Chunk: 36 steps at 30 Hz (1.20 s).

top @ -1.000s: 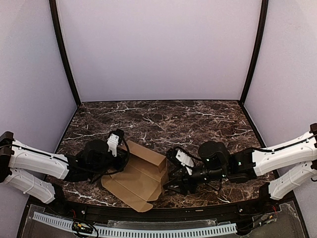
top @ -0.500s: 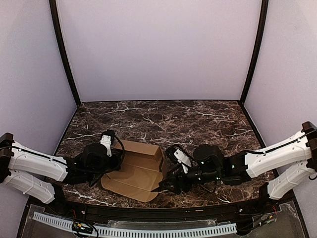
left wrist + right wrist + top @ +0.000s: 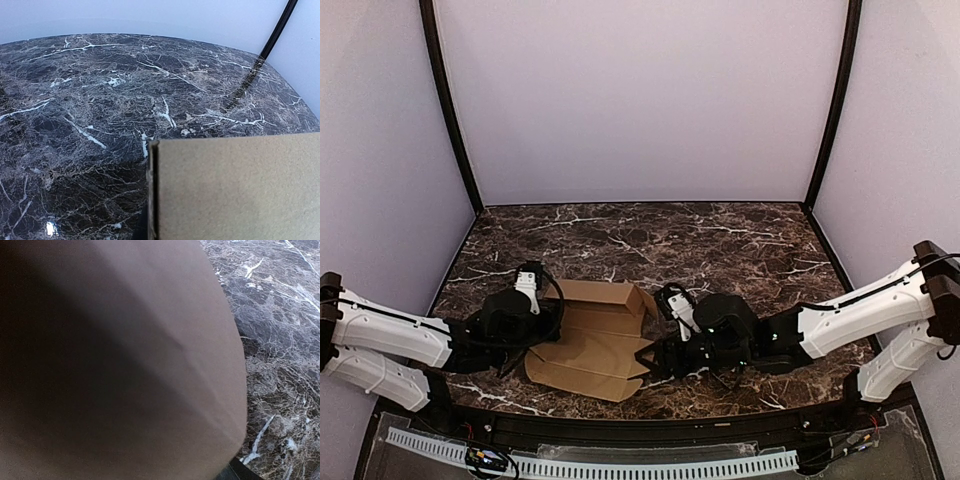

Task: Fold the paper box

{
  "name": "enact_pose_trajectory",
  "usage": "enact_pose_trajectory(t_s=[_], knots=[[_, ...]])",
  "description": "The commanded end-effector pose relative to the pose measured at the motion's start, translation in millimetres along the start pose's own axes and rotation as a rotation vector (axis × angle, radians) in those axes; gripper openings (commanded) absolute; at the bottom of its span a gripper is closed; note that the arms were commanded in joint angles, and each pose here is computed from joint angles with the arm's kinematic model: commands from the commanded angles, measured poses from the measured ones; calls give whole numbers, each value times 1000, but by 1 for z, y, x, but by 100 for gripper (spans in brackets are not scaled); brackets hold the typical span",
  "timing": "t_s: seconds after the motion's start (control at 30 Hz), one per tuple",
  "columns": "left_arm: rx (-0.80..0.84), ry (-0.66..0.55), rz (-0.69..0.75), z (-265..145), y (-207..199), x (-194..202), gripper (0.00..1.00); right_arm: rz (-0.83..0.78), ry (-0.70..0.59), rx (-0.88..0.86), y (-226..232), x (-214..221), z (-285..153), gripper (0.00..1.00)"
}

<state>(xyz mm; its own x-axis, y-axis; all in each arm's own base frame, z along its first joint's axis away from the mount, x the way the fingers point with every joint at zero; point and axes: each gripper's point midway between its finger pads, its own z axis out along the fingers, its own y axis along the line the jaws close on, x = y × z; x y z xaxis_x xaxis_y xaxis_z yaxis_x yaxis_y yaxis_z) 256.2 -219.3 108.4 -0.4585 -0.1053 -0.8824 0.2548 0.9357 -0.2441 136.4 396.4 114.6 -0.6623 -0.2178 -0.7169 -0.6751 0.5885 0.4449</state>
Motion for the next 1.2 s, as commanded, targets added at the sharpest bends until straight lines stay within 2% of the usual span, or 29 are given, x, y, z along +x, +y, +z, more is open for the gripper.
enact_pose_trajectory(t_s=[0.0,0.37,0.63,1.07,1.17], knots=[[16,-24,-33,-6,0,-6,1,-16,10,98,-17,9,1,67],[27,-38,-55,-13,-1,-14,1,-45,41,190,-35,35,-2,67],[35,-36,-53,-18,0,-16,1,-30,-31,84,-21,33,-19,68],[20,-26,-1,-18,5,-9,1,-234,-82,-50,11,3,-72,71],[25,-28,2,-17,3,-10,1,-308,-78,-64,15,-1,-86,69]])
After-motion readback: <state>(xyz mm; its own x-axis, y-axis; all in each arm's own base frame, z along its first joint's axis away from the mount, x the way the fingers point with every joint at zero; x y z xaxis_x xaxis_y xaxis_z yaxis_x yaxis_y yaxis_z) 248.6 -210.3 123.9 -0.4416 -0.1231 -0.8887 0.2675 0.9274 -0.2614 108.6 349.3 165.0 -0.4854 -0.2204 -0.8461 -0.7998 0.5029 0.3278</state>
